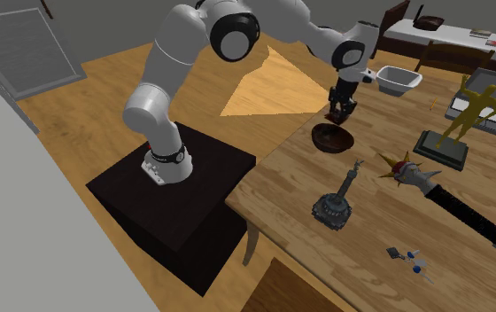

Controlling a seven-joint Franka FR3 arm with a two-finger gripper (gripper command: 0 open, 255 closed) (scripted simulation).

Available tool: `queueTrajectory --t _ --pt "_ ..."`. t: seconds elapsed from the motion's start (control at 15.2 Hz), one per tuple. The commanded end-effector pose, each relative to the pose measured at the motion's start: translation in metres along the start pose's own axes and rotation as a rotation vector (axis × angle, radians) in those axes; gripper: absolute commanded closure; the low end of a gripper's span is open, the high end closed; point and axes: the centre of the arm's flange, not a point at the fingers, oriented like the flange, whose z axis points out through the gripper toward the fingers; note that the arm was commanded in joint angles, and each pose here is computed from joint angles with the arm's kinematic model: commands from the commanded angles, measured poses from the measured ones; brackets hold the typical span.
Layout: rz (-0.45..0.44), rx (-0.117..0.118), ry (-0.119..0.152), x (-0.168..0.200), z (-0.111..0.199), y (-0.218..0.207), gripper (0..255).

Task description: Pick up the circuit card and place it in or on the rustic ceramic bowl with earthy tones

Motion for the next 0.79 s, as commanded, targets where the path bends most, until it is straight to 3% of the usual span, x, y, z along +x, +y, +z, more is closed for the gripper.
queueTrajectory --t 0.0,0.73 --pt "0.0 0.0 0.001 0.001 0.01 0.0 255" --pt "0.0 0.0 0.001 0.002 0.066 -0.001 255"
